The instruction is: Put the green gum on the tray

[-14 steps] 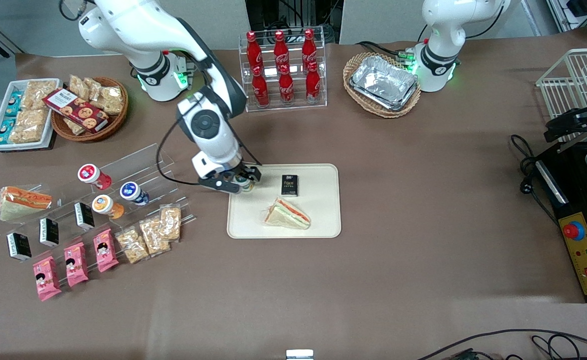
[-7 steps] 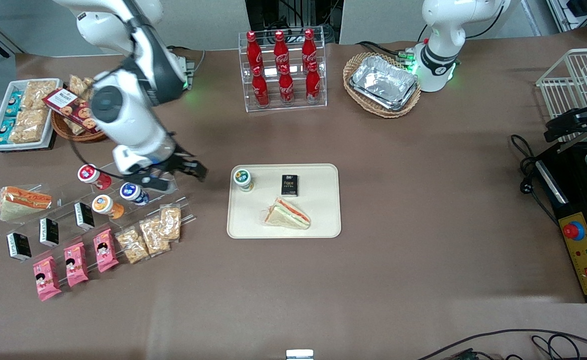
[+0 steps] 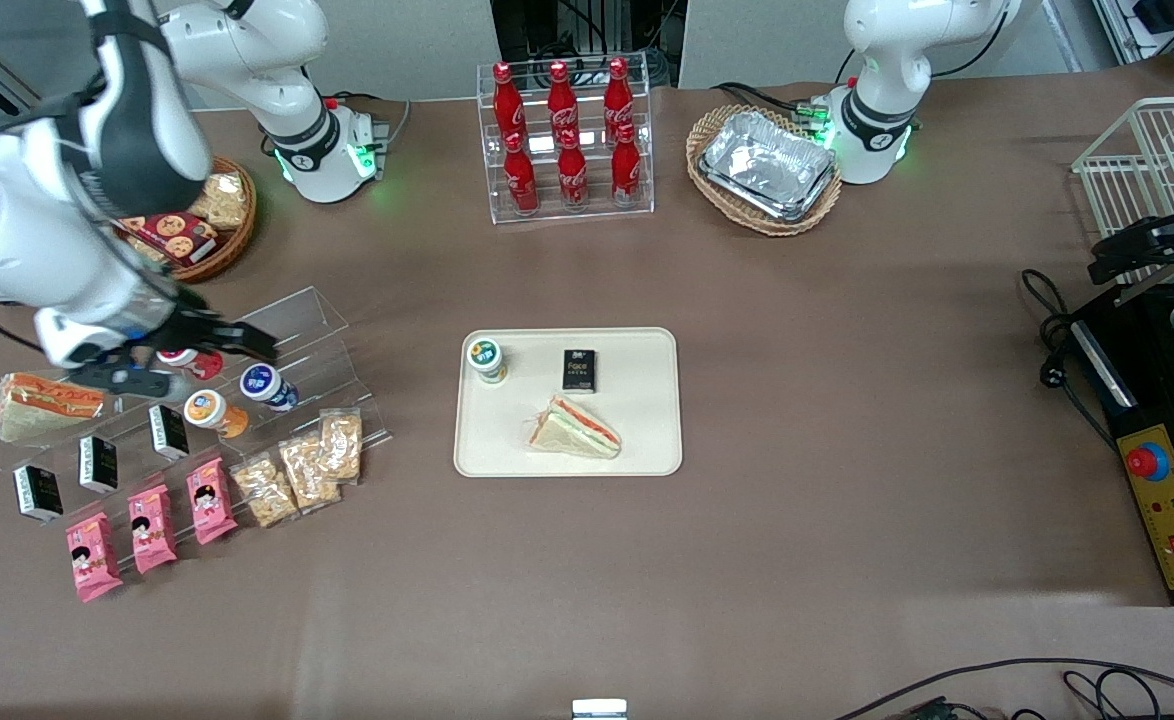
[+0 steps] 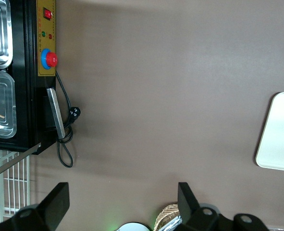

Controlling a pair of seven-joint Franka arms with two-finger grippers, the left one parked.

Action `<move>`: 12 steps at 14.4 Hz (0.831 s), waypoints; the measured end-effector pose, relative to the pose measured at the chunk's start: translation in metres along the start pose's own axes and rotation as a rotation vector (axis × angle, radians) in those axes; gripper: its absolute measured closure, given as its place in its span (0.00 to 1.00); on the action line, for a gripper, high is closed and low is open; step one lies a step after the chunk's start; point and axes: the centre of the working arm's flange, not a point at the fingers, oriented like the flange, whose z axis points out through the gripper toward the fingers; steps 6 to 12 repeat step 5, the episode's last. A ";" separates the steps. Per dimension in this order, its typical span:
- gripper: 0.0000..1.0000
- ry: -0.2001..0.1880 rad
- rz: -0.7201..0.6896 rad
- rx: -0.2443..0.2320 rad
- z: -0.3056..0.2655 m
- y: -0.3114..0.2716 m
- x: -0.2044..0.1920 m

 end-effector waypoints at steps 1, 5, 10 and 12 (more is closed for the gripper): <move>0.00 0.015 0.005 0.005 -0.008 0.013 0.006; 0.00 0.013 0.029 0.009 -0.044 0.031 0.013; 0.00 0.013 0.029 0.009 -0.044 0.031 0.013; 0.00 0.013 0.029 0.009 -0.044 0.031 0.013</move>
